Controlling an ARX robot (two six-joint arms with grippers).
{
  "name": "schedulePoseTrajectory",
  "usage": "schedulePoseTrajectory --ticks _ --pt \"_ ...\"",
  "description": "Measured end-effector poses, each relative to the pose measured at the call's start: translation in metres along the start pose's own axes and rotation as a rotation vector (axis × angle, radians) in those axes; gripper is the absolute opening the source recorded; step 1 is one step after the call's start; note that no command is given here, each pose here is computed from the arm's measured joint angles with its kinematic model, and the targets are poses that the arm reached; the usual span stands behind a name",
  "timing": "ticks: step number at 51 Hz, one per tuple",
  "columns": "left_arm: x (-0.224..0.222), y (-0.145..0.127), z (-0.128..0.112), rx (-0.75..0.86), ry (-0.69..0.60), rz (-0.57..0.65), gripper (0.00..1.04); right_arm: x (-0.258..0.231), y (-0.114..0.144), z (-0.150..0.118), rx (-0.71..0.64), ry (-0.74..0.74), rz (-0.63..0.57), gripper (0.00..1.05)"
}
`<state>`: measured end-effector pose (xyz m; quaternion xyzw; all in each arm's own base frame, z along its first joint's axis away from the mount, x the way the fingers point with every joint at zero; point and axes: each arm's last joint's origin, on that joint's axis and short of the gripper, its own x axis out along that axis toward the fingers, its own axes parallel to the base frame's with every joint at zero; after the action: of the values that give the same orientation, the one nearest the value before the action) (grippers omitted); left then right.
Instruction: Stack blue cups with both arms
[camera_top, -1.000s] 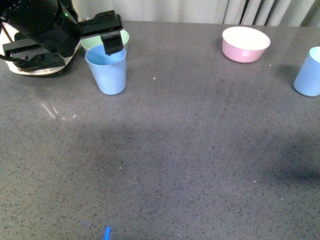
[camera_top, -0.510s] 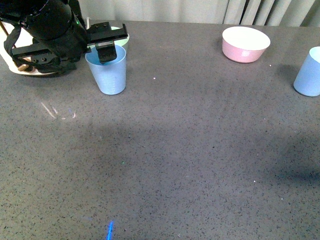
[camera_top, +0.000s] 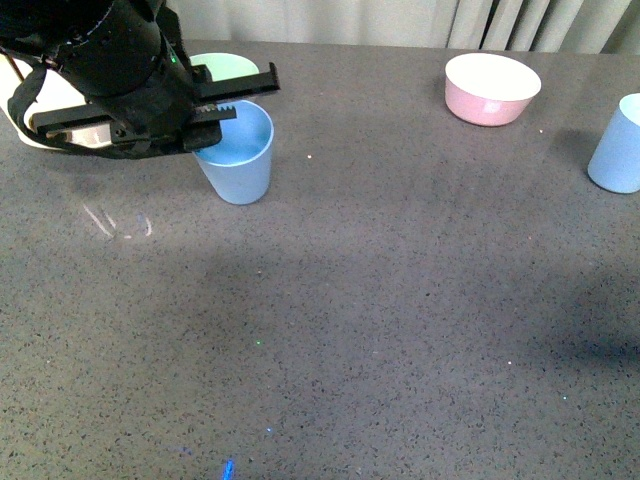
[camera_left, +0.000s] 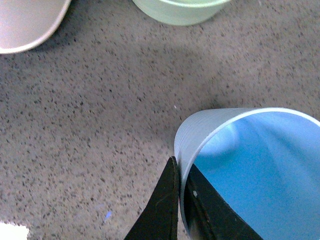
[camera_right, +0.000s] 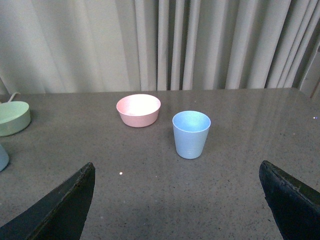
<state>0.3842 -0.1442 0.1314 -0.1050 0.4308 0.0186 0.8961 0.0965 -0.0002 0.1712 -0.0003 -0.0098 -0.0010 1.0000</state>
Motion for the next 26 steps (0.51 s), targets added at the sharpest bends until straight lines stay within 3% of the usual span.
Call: schedulePoseTrajectory --ticks 10,26 --pt "-0.015 -0.022 -0.015 0.050 0.034 -0.058 0.02 0.000 0.000 0.000 0.000 0.000 0.000 0.96" --pt "-0.028 -0.092 -0.027 0.141 0.101 -0.204 0.02 0.000 0.000 0.000 0.000 0.000 0.000 0.96"
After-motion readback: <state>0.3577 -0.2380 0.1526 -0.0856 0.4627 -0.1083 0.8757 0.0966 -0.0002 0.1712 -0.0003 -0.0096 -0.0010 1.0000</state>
